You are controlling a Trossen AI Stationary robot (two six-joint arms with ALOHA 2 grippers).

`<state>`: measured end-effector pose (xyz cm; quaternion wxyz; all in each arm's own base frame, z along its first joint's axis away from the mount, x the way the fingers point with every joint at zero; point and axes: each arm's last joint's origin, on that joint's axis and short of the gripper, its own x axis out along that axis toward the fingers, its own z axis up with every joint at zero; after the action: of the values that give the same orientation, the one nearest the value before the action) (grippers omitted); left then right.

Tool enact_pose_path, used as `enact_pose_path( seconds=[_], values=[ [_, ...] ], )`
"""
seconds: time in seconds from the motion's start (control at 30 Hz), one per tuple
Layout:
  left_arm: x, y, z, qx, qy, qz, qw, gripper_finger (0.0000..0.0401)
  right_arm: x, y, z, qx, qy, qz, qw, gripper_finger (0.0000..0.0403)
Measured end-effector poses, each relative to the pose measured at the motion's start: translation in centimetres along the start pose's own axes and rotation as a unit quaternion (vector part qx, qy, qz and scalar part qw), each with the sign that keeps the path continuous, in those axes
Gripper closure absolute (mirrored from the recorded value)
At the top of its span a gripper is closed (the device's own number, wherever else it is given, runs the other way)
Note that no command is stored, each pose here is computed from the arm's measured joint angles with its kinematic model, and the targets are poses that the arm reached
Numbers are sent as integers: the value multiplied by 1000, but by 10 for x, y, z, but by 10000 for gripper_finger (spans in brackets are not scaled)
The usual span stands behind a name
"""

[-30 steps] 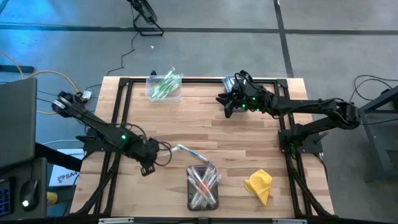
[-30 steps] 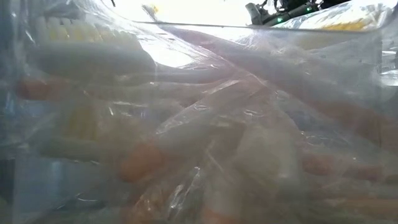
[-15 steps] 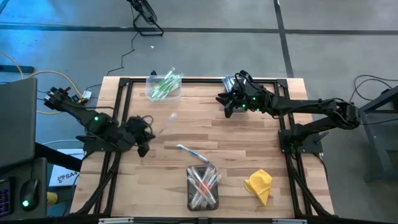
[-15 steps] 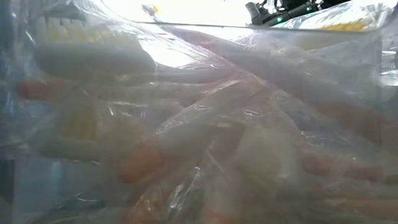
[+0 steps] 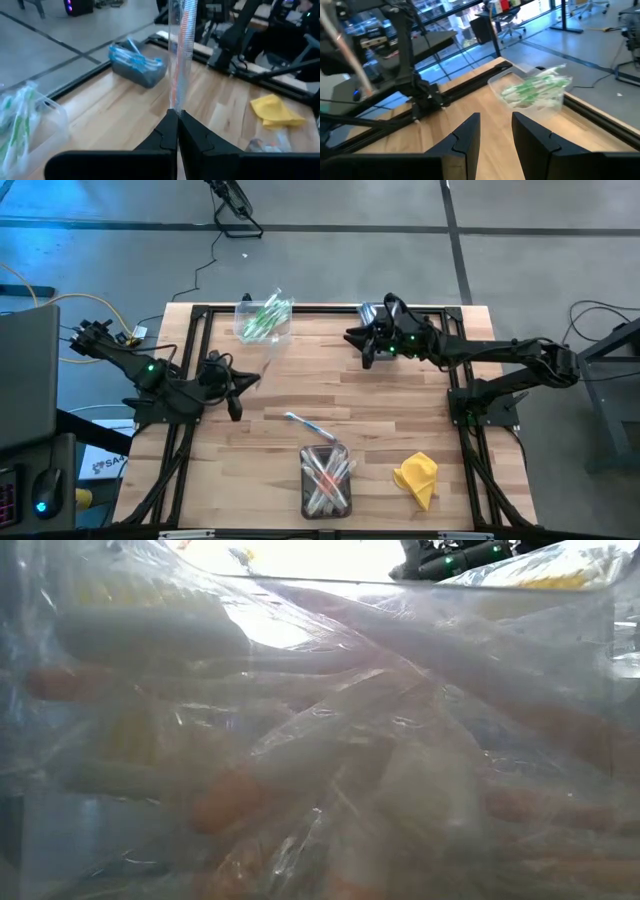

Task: Pick & Place Toothbrushes
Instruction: Put the orange toothbrush into the bottom black bin

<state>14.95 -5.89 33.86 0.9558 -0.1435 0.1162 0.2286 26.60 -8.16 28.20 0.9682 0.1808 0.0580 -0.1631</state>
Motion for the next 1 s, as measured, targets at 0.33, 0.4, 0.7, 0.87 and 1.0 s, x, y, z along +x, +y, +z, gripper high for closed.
enact_pose_path(
  seconds=[0.33, 0.4, 0.7, 0.87, 1.0],
  values=[
    [3, 0, 5, -11, -18, 8, 1000, 401, -1, 20, 0, -5, -20, 49, 999, 298],
    [10, 1, 7, -12, -22, 22, 999, 401, -2, 25, 2, -5, -35, 62, 997, 298],
    [59, 0, 24, 18, -26, -40, 999, 401, -6, 43, 10, -25, -87, 142, 986, 298],
    [86, 2, 28, 19, -23, -77, 997, 401, -7, 49, 9, -27, -80, 176, 981, 298],
    [104, 4, 29, 11, -25, -104, 994, 401, -8, 53, 8, -27, -78, 181, 980, 298]
  ],
)
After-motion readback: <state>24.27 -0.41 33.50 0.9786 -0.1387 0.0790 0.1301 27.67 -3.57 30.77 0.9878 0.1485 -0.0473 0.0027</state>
